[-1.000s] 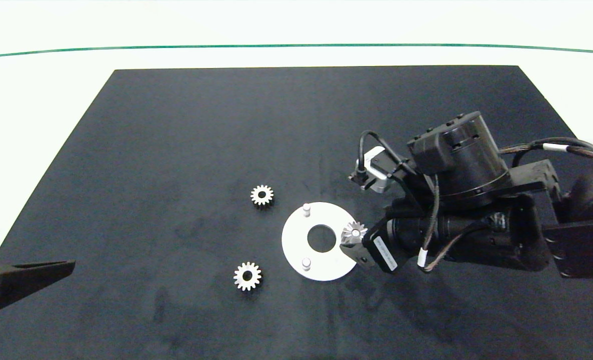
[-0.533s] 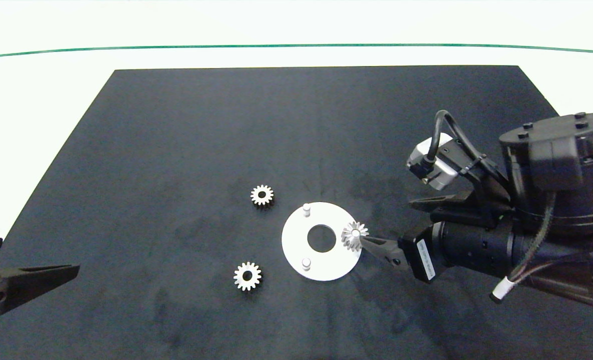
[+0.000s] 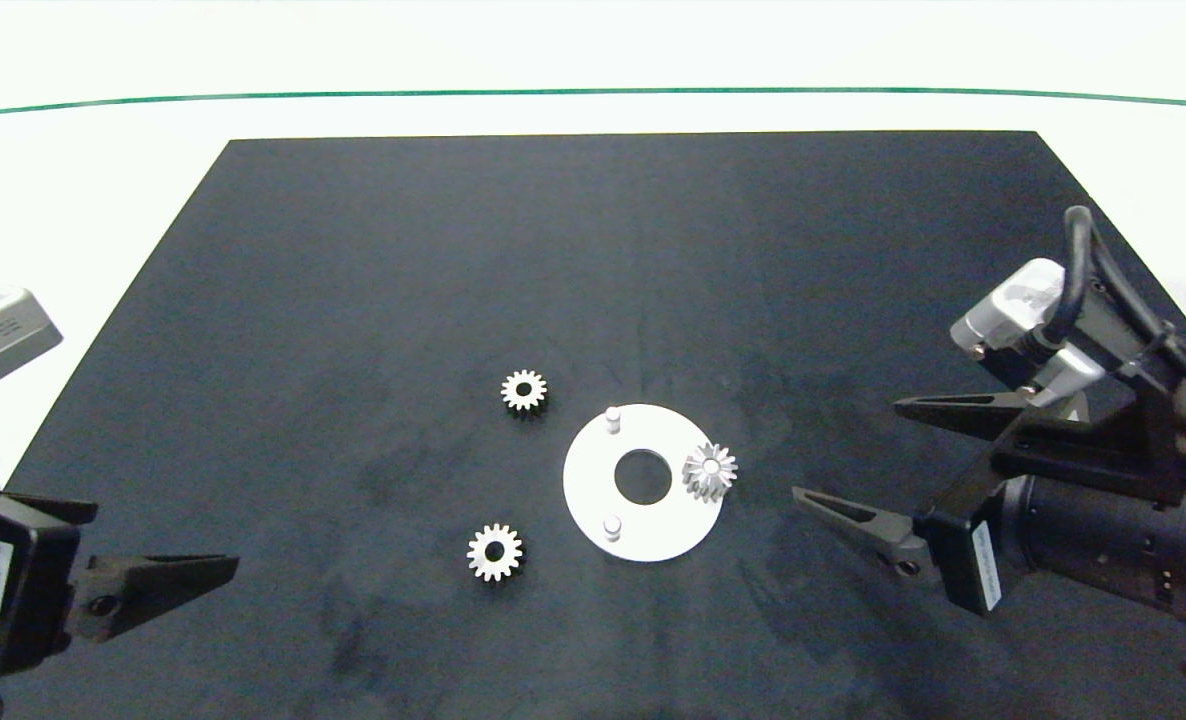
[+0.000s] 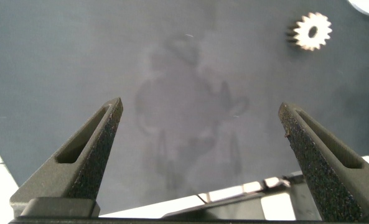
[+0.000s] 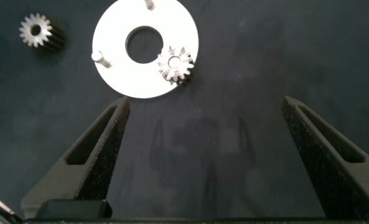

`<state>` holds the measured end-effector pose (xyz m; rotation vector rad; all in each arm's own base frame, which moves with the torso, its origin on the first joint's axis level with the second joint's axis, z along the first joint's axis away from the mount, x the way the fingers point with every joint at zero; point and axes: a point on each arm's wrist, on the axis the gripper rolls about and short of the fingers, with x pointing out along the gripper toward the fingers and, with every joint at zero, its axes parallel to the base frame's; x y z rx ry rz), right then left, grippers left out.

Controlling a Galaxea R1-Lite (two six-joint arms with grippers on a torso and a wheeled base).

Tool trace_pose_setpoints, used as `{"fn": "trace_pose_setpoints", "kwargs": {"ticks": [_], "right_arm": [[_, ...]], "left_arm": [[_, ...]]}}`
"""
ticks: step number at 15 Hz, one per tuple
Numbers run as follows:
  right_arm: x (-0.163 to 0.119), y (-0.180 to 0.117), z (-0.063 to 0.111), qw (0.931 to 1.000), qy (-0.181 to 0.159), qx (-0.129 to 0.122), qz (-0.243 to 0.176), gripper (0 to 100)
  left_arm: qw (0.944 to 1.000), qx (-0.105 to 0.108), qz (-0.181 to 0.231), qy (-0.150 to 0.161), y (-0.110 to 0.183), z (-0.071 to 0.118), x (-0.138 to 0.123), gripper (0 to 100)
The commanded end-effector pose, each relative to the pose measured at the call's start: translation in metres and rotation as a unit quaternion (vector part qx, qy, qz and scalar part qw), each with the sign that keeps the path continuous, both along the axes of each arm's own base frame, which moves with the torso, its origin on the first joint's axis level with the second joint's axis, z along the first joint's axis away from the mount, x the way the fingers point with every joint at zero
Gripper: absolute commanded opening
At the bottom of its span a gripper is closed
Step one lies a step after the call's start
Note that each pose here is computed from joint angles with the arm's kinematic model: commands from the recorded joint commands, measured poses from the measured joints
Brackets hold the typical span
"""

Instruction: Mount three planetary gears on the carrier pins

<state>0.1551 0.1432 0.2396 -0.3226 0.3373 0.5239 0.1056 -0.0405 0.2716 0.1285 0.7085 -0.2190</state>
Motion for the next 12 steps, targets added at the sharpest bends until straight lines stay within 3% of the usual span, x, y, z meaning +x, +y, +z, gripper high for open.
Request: {"fn": "trace_pose_setpoints", "kwargs": {"ticks": [1, 3, 6, 12], "right_arm": [[-0.009, -0.008, 0.007, 0.9998, -0.014, 0.012, 0.000, 100], [-0.008, -0.007, 0.006, 0.9999, -0.013, 0.010, 0.001, 100], [-0.008, -0.006, 0.005, 0.9999, -0.012, 0.008, 0.004, 100], [-0.012, -0.005, 0.006, 0.9998, -0.014, 0.010, 0.011, 100]], "left_arm": [[0.9986, -0.023, -0.030, 0.039, -0.027, -0.010, 0.016, 100], [0.9973, -0.015, -0.048, 0.054, -0.038, -0.023, 0.021, 100], [0.9977, -0.010, -0.045, 0.049, -0.045, -0.037, 0.032, 100], [0.9951, 0.012, -0.084, 0.050, -0.061, -0.052, 0.026, 100]]}}
